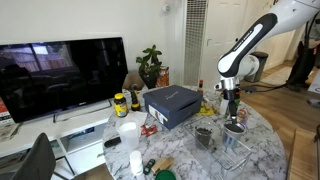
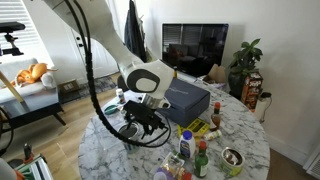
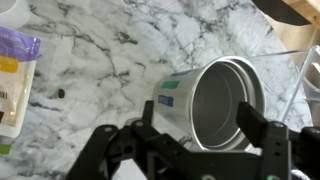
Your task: Set the storage container upright, then put the two cups inside it
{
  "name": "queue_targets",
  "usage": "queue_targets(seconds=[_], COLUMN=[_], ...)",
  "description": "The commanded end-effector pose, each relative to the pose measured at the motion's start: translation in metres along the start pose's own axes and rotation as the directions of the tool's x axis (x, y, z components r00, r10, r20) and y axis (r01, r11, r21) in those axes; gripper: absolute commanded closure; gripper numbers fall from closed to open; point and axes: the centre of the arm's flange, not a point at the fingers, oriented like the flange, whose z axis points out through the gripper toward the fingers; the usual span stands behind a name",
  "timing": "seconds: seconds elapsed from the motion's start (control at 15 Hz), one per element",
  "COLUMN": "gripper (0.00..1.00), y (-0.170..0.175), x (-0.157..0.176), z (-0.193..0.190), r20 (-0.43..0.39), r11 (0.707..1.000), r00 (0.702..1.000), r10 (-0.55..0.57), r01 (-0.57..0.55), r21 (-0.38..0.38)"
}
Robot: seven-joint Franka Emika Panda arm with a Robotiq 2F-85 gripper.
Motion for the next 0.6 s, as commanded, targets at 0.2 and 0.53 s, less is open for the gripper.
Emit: queue_targets(seconds=[0.2,0.53], gripper=[0.47,0.87], y=[0.0109,0.0151], x=[0.0062,0.0088], z=[0.0094,0.0043], r20=[-0.021,-0.032], r11=[0.999,0.999], r00=[0.999,0.999], r10=[0.030,0.038], r01=[-0.029,-0.037], r21=[0.027,0.023])
